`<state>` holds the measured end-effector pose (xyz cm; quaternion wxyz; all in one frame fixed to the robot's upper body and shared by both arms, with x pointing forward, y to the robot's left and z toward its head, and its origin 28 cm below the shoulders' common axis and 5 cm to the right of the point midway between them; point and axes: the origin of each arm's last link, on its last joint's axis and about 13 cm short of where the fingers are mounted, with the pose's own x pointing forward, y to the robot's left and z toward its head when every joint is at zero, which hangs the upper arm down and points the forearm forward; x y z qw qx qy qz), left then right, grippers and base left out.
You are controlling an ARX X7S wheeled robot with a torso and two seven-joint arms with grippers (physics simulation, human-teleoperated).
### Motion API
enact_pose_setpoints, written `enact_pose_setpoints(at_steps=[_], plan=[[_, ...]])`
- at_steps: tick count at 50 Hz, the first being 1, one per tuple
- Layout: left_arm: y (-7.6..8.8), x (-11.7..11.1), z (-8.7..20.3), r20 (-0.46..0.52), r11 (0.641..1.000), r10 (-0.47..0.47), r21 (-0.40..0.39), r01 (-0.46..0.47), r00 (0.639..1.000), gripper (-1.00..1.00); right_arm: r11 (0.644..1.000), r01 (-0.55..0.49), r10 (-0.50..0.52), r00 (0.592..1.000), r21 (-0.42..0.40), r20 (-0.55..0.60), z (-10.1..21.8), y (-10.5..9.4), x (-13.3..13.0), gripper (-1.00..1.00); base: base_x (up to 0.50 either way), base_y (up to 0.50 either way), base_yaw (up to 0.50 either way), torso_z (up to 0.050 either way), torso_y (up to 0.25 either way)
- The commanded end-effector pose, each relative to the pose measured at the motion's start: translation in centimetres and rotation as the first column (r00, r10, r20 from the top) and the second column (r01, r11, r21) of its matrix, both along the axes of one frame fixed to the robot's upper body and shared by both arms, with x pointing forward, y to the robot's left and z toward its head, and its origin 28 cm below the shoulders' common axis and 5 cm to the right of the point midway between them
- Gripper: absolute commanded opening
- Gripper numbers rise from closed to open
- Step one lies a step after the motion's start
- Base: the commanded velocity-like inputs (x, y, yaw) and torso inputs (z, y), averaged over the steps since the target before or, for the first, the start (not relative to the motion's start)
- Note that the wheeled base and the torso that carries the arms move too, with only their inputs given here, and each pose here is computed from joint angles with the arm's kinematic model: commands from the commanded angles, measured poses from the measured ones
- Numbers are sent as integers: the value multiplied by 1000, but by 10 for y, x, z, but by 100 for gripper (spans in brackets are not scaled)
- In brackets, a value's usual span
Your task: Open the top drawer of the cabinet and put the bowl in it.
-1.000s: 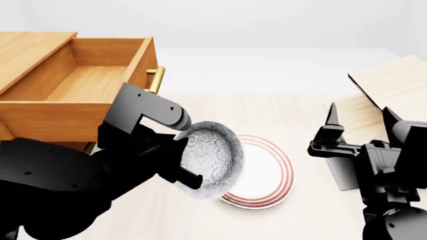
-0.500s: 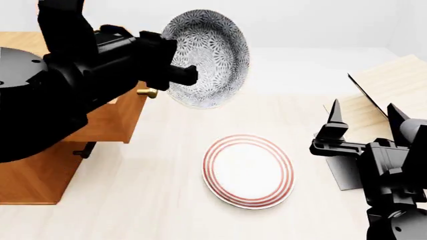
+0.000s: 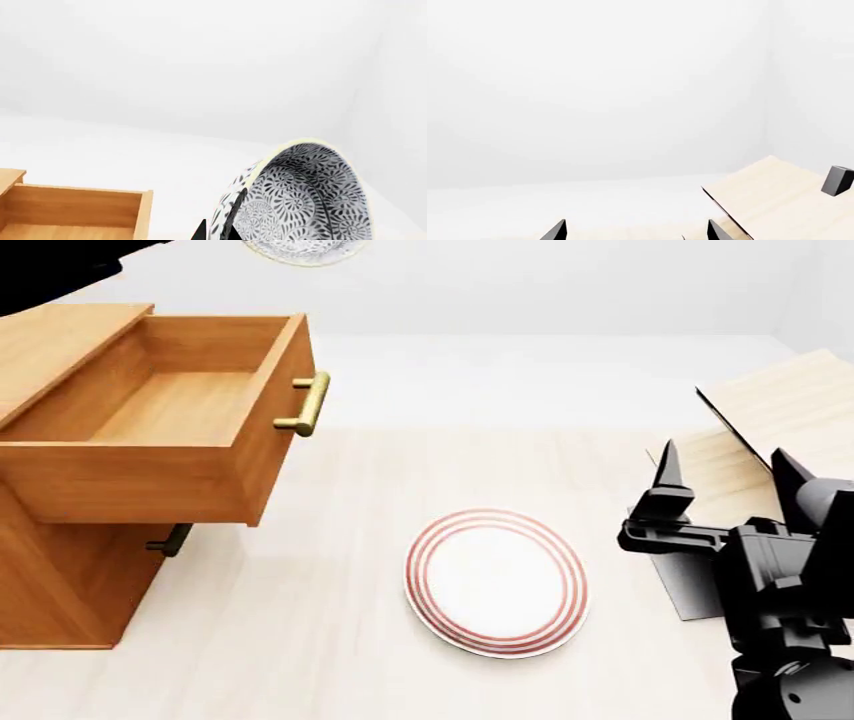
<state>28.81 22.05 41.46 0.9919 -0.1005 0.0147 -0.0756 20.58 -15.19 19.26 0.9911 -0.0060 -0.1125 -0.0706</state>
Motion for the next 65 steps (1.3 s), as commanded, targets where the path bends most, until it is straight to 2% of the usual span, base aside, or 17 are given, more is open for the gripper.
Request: enact_pose_setpoints(at_steps=[1,13,20,35,49,65], plan=[[20,32,6,-32,985,155,-77,-157,987,-100,1000,0,0,1000,-2,-4,-1,0,1,100,0,0,0,0,0],[37,59,-7,-80,958,256,-114,-264,963,-100,1000,1,-1,1000,-3,-11,-3,1,2,100,0,0,0,0,1],[46,77,-14,-110,930,330,-131,-343,937,-100,1000,-2,2,1000,0,-19,-6,2,3,100,0,0,0,0,0],[60,102,-31,-176,885,419,-138,-444,891,-100,1000,-1,1,999,-3,-33,-10,3,5,100,0,0,0,1,1],[70,111,-48,-218,862,449,-148,-484,867,-100,1000,0,0,999,0,-43,-14,3,8,100,0,0,0,0,0],[83,111,-83,-285,832,486,-140,-537,826,-100,1000,1,-1,999,-3,-40,-12,3,8,100,0,0,0,0,1]])
